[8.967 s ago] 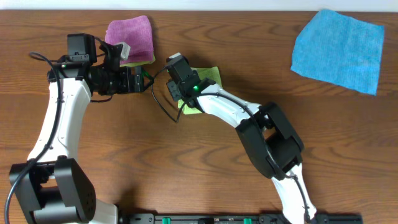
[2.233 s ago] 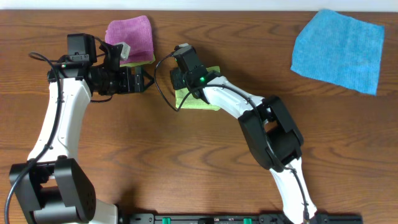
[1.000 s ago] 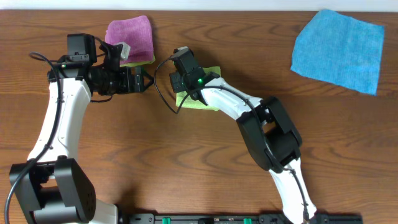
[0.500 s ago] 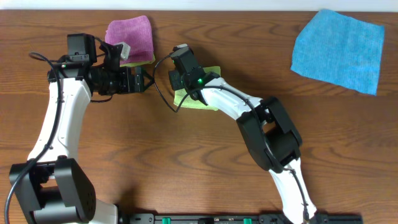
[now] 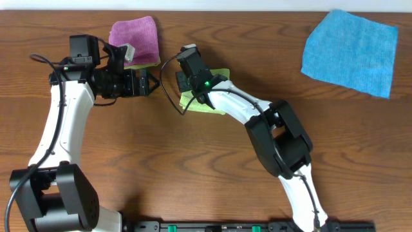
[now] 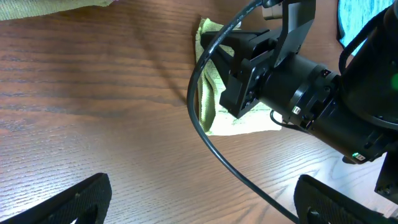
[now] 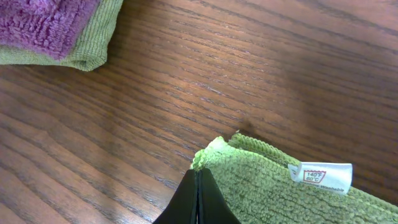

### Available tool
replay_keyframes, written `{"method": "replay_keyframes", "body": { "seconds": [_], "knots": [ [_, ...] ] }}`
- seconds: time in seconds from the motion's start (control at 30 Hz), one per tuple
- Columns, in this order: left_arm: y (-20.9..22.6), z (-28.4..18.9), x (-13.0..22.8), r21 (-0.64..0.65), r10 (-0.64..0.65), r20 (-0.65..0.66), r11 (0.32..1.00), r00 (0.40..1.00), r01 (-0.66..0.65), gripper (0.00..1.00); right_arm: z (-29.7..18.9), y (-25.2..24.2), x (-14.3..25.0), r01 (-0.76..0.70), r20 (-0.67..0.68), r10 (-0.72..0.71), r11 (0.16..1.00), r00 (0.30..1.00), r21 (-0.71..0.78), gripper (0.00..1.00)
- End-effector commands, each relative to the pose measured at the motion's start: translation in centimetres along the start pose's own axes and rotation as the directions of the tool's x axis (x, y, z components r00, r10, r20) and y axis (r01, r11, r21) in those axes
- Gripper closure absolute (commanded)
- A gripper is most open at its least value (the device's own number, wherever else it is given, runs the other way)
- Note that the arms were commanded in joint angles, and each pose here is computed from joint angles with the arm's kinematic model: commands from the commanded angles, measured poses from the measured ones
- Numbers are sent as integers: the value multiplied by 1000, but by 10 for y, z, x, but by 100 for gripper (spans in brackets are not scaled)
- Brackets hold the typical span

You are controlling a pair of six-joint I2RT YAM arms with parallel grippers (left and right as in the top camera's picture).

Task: Fold the cloth
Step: 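Press the folded green square down with the right gripper, then lift the right gripper off the green square and retract right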

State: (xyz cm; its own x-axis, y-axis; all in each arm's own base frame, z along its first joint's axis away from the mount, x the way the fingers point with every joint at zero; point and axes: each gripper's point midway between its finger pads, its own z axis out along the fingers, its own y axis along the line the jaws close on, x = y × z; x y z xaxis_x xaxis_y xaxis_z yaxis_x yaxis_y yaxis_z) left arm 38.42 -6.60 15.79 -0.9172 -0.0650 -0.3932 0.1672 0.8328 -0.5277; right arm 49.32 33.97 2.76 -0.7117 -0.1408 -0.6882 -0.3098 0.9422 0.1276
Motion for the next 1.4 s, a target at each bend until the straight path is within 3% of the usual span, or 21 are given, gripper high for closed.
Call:
{"method": "replay_keyframes", "body": {
  "seconds": [0.0,0.2,0.23,0.3,0.37,0.4,0.43,0.6,0.73,0.83,0.97,1.03,1.23,1.37],
  "knots": [
    [-1,-5,-4,-6,26,15,1000,1000,-26,5,7,-8,0,0,6,0,999,1000,32,99],
    [-1,-5,-4,-6,26,15,1000,1000,-26,5,7,-13,-3,-4,15,3,999,1000,48,97],
    [-1,-5,-4,-6,26,15,1000,1000,-26,5,7,-13,-3,-4,15,3,999,1000,47,86],
    [-1,-5,-4,-6,26,15,1000,1000,-26,5,7,-13,-3,-4,16,3,999,1000,47,50],
    [-1,-5,-4,-6,26,15,1000,1000,-25,5,7,-12,-3,-4,15,3,999,1000,46,30],
    [-1,-5,-4,-6,26,15,1000,1000,-25,5,7,-12,-4,-4,17,4,999,1000,44,5],
    [-1,-5,-4,-6,26,15,1000,1000,-25,5,5,-10,-5,-5,18,4,999,1000,36,1],
    [-1,-5,-4,-6,26,15,1000,1000,-26,5,-28,-2,-36,20,63,-20,1000,998,2,1],
    [-1,-5,-4,-6,26,15,1000,1000,-26,5,-78,-16,-59,87,57,-91,994,994,66,1],
    [-1,-5,-4,-6,25,13,1000,1000,-25,5,-135,-50,-60,159,-37,-155,975,987,153,1],
    [-1,-5,-1,-5,20,1,1000,1000,-20,5,-215,-102,-48,243,-187,-214,959,959,149,1],
    [-1,-5,1,-5,16,-4,1000,1000,-16,5,-249,-121,-47,226,-199,-195,964,960,142,1],
    [-1,-5,2,-5,14,-8,1000,1000,-14,5,-354,-165,-56,124,-12,-124,974,992,189,1],
    [-2,-5,4,-4,8,-15,1000,1000,-8,5,-414,-190,-17,55,100,-84,964,991,261,1]
  ]
}}
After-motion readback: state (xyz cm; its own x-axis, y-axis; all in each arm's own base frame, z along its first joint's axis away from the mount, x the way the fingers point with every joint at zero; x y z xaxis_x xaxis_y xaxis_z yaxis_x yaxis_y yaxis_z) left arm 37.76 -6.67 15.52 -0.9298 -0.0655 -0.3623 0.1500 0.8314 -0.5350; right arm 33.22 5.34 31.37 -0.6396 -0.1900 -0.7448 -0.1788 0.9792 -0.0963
